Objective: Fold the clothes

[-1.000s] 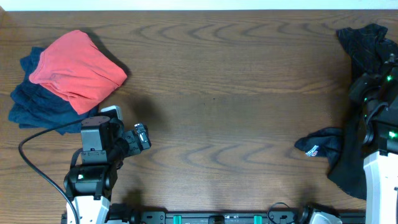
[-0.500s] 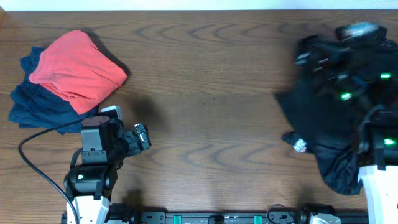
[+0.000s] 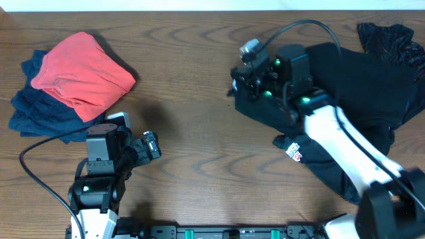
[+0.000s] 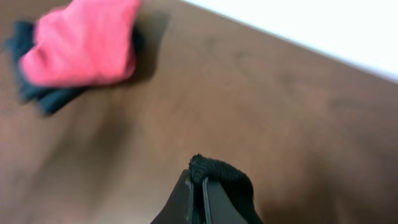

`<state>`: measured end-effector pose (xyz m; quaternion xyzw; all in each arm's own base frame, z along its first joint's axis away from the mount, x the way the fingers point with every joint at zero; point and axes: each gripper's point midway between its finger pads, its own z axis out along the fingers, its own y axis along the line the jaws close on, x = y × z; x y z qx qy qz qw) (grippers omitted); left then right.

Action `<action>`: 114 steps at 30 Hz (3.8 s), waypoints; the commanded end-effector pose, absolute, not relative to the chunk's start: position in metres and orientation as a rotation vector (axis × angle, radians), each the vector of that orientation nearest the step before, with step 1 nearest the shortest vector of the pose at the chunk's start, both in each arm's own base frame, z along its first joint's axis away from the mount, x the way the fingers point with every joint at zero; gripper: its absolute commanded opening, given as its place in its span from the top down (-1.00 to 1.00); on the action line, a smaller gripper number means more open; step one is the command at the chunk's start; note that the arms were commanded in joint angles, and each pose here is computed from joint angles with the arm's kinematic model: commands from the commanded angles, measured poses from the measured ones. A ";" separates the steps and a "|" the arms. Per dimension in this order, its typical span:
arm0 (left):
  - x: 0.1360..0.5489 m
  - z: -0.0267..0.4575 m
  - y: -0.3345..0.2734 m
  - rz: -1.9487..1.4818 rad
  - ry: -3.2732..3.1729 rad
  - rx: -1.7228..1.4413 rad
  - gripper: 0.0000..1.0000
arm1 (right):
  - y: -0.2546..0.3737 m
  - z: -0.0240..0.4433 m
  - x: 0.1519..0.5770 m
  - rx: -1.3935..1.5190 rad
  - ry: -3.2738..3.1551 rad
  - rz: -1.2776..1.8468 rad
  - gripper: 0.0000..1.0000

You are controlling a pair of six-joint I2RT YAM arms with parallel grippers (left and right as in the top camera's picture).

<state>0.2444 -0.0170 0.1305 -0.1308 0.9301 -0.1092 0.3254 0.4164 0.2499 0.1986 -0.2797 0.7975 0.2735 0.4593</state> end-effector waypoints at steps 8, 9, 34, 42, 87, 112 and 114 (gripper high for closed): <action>0.258 0.149 -0.017 -0.305 2.360 -0.334 -0.96 | 0.166 0.299 0.491 -0.107 1.695 0.377 0.07; 0.259 0.149 -0.017 -0.308 2.357 -0.341 -0.96 | 0.155 0.296 0.493 -0.077 1.713 0.340 0.05; 0.288 0.111 -0.080 -0.611 2.487 -0.242 -0.96 | 0.115 0.072 0.336 -0.534 2.732 0.199 -0.83; 0.288 0.099 -0.081 -0.608 2.529 -0.254 -0.96 | 0.139 0.028 0.338 -0.649 2.731 0.153 -0.84; 0.299 0.123 -0.148 -0.754 2.400 0.024 -0.96 | 0.115 0.100 0.389 -0.116 2.462 -0.053 0.02; 0.340 0.015 -0.327 -1.130 2.484 0.060 -0.96 | -0.021 0.159 0.348 0.328 2.467 -0.023 -0.14; 0.345 0.010 -0.334 -1.129 2.496 0.063 -0.96 | -0.021 0.158 0.346 0.329 2.473 -0.024 -0.14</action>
